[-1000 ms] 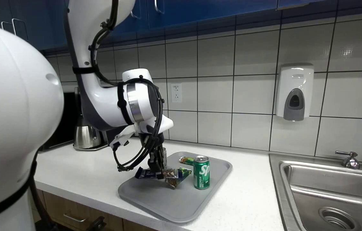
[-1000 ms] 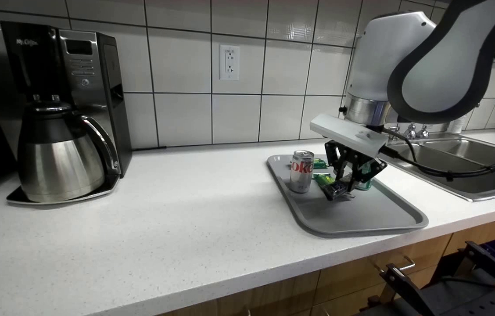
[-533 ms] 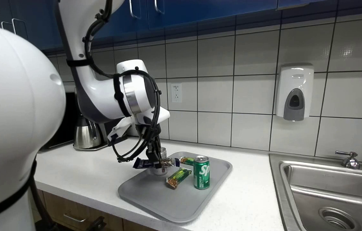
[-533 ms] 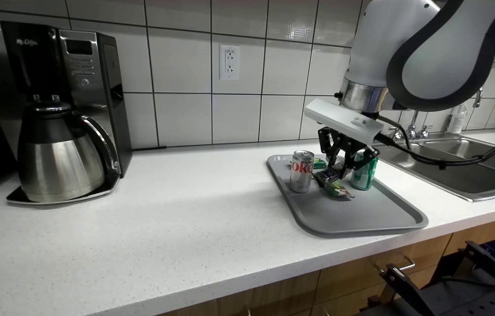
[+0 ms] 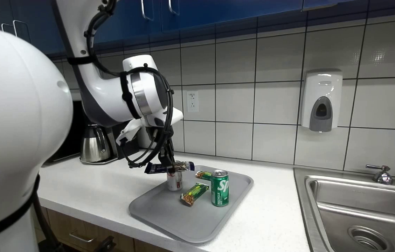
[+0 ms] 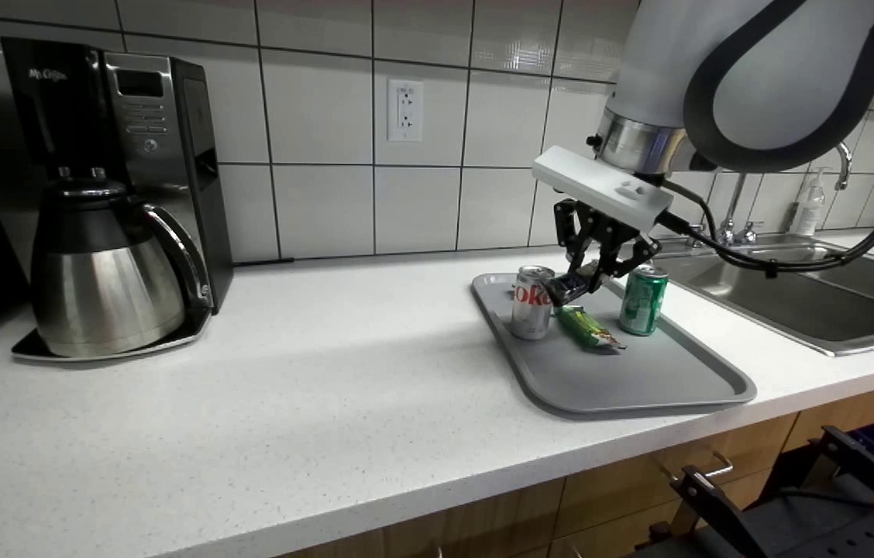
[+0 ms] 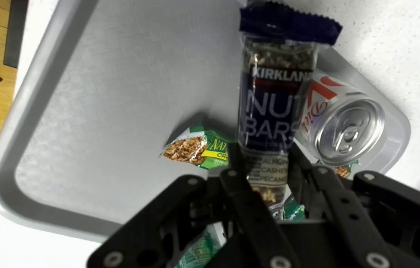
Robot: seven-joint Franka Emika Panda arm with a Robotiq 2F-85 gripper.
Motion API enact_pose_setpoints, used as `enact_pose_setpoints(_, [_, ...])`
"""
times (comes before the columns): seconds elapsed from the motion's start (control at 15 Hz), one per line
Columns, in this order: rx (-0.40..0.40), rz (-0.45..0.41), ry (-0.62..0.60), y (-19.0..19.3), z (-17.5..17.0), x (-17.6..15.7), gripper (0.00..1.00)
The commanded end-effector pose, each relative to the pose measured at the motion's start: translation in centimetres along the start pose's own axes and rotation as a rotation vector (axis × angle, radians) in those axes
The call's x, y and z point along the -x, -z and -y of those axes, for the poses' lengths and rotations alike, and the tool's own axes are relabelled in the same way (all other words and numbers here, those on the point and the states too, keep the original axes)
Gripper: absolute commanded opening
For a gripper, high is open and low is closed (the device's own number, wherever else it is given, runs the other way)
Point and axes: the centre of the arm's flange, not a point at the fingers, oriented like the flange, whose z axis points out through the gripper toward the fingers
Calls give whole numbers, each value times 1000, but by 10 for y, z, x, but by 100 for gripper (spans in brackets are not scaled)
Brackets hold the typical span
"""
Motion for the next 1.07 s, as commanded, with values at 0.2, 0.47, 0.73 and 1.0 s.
enact_pose_setpoints(0.2, [-39,-35,41,30,10,-1,8])
enact_pose_setpoints(0.47, [-59,-35,66,37,17,-1,8])
enact_pose_setpoints(0.73, [-78,-35,120,43,28,4,8])
enact_pose_setpoints(1.0, [-97,-29,191,44,42,13,8])
